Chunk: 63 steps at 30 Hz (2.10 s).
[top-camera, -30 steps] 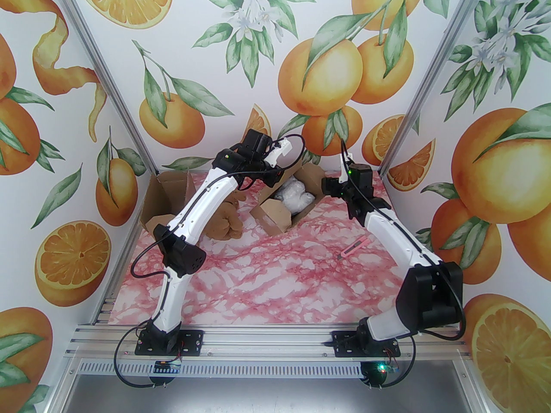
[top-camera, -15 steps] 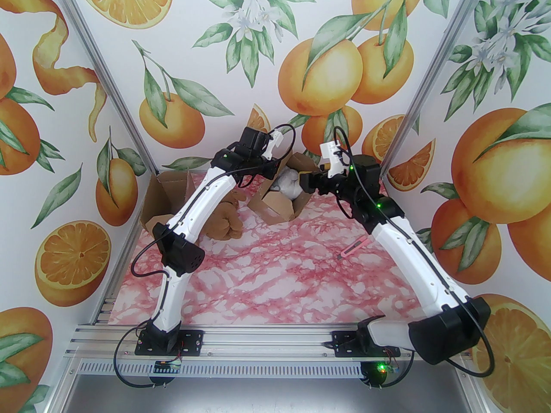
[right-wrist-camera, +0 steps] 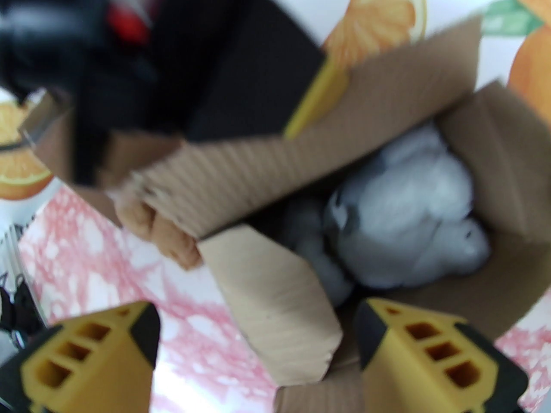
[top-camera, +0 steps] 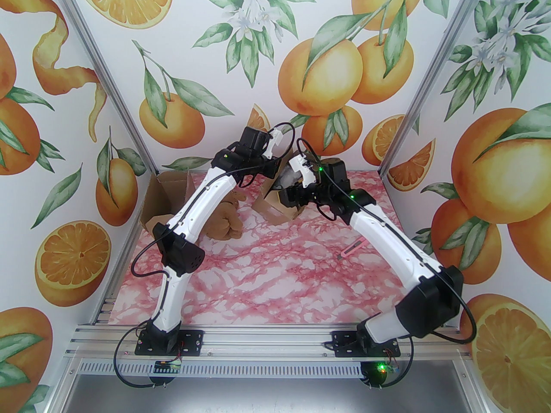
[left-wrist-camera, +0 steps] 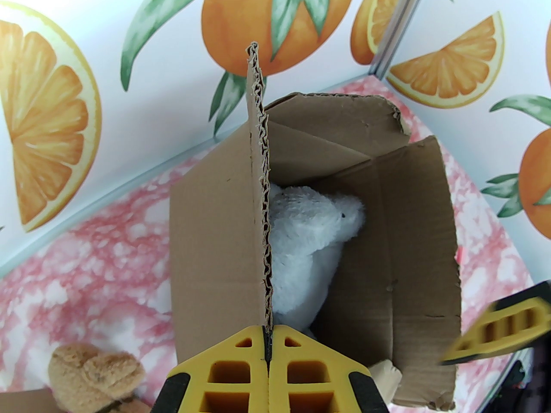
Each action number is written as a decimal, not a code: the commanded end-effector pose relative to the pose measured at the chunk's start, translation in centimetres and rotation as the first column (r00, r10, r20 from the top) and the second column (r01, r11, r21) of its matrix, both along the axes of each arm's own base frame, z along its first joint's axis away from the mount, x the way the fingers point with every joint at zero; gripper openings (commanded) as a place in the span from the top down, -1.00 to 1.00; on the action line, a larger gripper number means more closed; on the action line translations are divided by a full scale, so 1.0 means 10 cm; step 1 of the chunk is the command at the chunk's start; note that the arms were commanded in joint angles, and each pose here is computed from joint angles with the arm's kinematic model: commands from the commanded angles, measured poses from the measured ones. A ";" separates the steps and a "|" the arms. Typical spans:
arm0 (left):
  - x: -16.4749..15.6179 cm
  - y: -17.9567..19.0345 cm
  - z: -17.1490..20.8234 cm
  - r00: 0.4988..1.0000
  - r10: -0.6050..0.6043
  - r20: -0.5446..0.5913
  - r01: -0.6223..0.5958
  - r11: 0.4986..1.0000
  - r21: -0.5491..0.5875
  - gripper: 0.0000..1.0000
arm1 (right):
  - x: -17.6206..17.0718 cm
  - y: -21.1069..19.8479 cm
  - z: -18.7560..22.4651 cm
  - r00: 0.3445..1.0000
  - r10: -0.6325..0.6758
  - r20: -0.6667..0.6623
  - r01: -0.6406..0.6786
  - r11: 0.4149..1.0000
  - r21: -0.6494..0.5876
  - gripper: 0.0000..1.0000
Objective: Unpack the express box
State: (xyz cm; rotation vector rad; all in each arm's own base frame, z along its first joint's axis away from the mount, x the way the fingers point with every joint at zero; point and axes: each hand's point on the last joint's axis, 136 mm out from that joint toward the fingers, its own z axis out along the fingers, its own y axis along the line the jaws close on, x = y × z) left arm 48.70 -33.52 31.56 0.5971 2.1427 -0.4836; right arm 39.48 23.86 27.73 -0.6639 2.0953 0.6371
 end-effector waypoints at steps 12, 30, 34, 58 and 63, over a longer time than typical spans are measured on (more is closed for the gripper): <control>-0.15 -0.01 0.89 0.979 -0.017 0.204 0.051 0.985 -0.162 1.00 | -0.03 0.11 -0.58 0.990 0.060 -0.130 -0.064 0.998 -0.026 -0.62; 0.12 0.23 0.89 0.974 0.160 0.159 -0.117 0.961 -0.250 1.00 | -0.56 0.38 -0.41 0.958 0.118 0.260 -0.080 0.985 -0.152 -0.63; 0.12 0.21 0.90 0.976 0.148 0.162 -0.104 0.962 -0.254 1.00 | -0.53 0.34 -0.59 0.968 0.093 0.234 -0.049 0.981 -0.189 -0.64; -0.25 0.26 0.97 0.937 0.080 0.340 0.003 0.971 -0.239 1.00 | -0.02 -0.51 0.65 0.836 -0.523 0.168 0.484 0.846 0.226 -0.02; -0.33 0.30 1.04 0.911 0.128 0.393 -0.026 0.967 -0.253 1.00 | 0.04 -0.25 0.55 0.832 -0.555 0.026 0.515 0.788 0.338 0.03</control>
